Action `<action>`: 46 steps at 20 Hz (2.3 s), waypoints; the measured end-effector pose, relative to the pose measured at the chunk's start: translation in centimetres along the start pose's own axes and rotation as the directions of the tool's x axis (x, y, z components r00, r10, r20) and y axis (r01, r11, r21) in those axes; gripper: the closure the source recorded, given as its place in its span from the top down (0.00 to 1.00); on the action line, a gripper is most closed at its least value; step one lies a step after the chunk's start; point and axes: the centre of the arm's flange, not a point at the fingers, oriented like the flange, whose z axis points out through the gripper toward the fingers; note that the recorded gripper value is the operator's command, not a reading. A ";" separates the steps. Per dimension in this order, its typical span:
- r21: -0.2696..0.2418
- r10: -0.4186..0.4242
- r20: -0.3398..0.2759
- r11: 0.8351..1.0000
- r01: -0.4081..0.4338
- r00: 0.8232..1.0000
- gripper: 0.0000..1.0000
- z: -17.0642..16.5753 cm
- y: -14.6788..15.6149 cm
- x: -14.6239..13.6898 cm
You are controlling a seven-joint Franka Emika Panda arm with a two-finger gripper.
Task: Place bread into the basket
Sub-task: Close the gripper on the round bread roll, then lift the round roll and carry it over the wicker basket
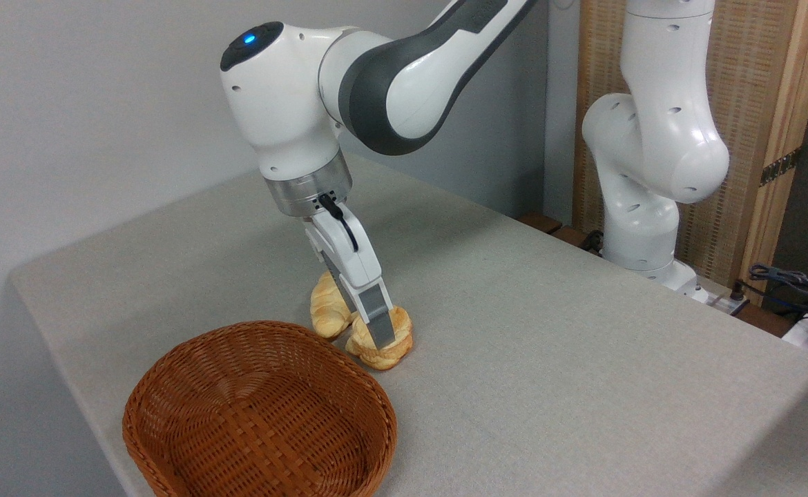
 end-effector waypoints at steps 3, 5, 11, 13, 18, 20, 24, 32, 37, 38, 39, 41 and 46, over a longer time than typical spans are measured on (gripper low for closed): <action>0.004 0.012 0.011 1.000 -0.012 1.000 1.00 0.2 -0.1 -0.1; 0.007 0.019 0.022 1.000 -0.019 1.000 1.00 0.5 -0.1 -0.1; -0.005 0.023 0.041 1.000 -0.022 0.999 0.93 1.5 -0.3 0.0; -0.007 0.023 0.043 1.000 -0.023 0.999 0.75 1.7 -0.3 0.1; -0.008 0.024 0.044 1.000 -0.023 0.999 0.51 1.7 -0.3 0.1; -0.008 0.024 0.044 1.000 -0.024 0.999 0.51 1.7 -0.3 0.1; -0.008 0.024 0.044 1.000 -0.024 0.999 0.51 1.7 -0.3 0.1; -0.005 0.024 0.042 1.000 -0.024 0.999 0.42 1.6 -0.2 0.1; 0.010 0.023 0.017 1.000 -0.023 1.000 0.42 -0.1 0.2 -0.3; 0.012 0.023 0.012 1.000 -0.023 1.000 0.42 -0.3 0.3 -0.4; 0.014 0.022 0.002 1.000 -0.022 1.000 0.42 -0.9 0.5 -0.6; 0.018 0.020 -0.015 1.000 -0.020 1.000 0.42 -1.8 0.8 -0.8; 0.049 0.012 -0.110 0.999 -0.006 0.994 0.45 -5.7 1.1 -0.8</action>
